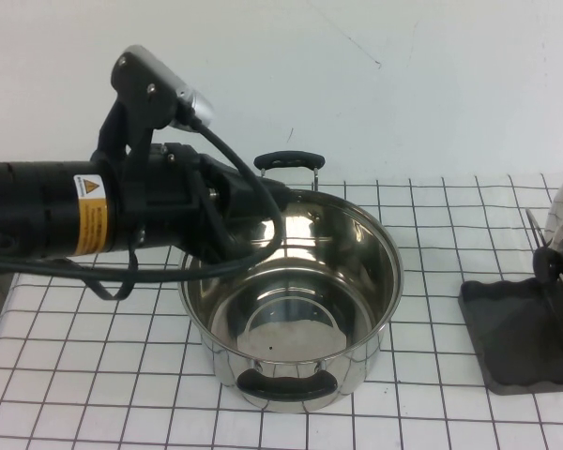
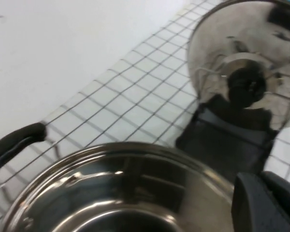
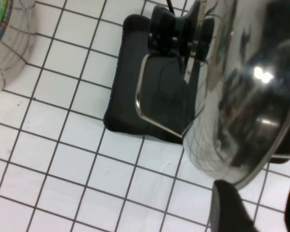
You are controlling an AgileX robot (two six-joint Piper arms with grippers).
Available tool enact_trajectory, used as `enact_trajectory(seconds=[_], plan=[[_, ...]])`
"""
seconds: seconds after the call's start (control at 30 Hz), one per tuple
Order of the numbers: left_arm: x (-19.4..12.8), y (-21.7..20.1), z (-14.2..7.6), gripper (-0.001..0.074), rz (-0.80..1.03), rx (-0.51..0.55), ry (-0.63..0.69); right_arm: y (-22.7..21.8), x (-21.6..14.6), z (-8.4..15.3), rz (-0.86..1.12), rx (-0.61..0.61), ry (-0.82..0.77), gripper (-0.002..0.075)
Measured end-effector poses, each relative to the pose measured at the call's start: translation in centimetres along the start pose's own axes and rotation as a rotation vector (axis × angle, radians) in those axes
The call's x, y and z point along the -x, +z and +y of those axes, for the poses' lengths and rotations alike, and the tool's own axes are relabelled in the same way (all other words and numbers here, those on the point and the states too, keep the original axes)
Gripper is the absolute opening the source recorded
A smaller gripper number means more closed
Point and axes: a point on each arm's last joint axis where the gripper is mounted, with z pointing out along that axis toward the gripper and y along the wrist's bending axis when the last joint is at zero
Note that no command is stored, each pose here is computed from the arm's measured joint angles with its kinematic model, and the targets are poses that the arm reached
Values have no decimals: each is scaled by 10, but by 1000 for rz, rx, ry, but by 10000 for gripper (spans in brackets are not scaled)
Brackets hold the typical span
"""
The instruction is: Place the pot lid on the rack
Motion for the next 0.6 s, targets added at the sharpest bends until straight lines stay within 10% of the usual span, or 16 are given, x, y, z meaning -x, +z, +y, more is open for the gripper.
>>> enact_trajectory(seconds=[0.33,0.6], plan=[[-33,-37,-1,-1,-20,361,-16,-58,-22,17,-193,-50,-54,237],[-73,-108,-42,-1,-171,609,14,-111,-72,49,-695,-111,-221,39]])
